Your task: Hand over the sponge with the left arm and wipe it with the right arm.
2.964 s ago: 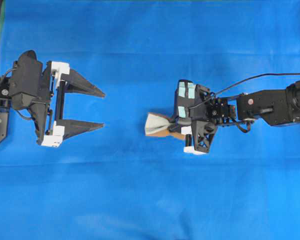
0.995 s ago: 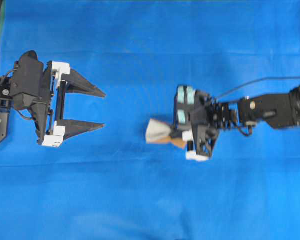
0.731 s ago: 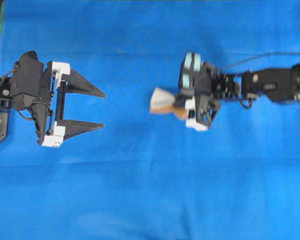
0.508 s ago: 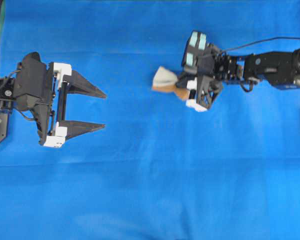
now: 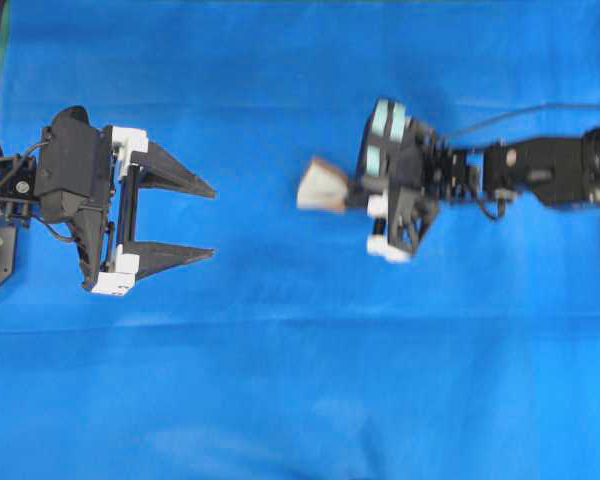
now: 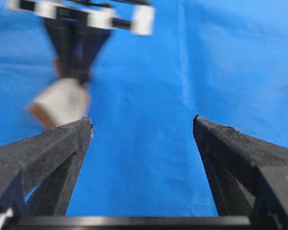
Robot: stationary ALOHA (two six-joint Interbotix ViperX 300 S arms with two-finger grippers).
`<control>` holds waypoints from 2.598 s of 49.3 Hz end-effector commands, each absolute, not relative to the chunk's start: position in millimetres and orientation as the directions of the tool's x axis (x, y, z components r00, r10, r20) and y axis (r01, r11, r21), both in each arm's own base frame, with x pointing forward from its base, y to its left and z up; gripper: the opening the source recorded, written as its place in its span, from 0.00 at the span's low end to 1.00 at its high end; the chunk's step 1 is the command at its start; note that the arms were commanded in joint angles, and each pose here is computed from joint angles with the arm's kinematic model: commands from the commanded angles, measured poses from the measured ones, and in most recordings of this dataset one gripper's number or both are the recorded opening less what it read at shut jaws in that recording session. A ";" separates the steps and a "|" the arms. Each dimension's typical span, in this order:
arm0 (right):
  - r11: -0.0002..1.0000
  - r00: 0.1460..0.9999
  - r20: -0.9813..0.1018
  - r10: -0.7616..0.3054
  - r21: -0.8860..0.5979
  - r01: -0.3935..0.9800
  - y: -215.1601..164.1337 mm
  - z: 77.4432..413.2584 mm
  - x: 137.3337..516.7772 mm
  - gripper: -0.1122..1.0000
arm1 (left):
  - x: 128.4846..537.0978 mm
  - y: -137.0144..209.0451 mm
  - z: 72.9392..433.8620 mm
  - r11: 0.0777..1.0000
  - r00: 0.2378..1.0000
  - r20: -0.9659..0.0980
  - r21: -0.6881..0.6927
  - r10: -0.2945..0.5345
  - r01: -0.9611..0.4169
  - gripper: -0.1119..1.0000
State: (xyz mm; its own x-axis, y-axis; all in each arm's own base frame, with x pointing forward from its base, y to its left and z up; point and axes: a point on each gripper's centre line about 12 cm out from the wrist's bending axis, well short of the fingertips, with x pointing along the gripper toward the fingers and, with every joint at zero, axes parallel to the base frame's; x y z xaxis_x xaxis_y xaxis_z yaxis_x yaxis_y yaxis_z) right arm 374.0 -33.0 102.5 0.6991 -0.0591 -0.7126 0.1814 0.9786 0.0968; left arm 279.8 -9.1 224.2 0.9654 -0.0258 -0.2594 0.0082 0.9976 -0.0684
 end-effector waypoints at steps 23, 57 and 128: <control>0.983 0.714 -0.694 0.090 0.179 0.050 48.5 119.6 384.4 0.25 | 284.3 -10.2 235.7 0.998 0.975 -0.221 -0.065 -0.029 0.015 0.84; 0.971 0.686 -0.720 -0.100 0.079 0.225 -56.7 107.9 373.9 0.25 | 284.0 -10.2 235.2 0.998 0.975 -0.222 -0.068 -0.029 0.014 0.84; 0.986 0.768 -0.636 -0.078 0.067 0.155 -28.4 213.1 356.6 0.76 | 283.8 -10.2 235.4 0.998 0.975 -0.222 -0.065 -0.029 0.015 0.84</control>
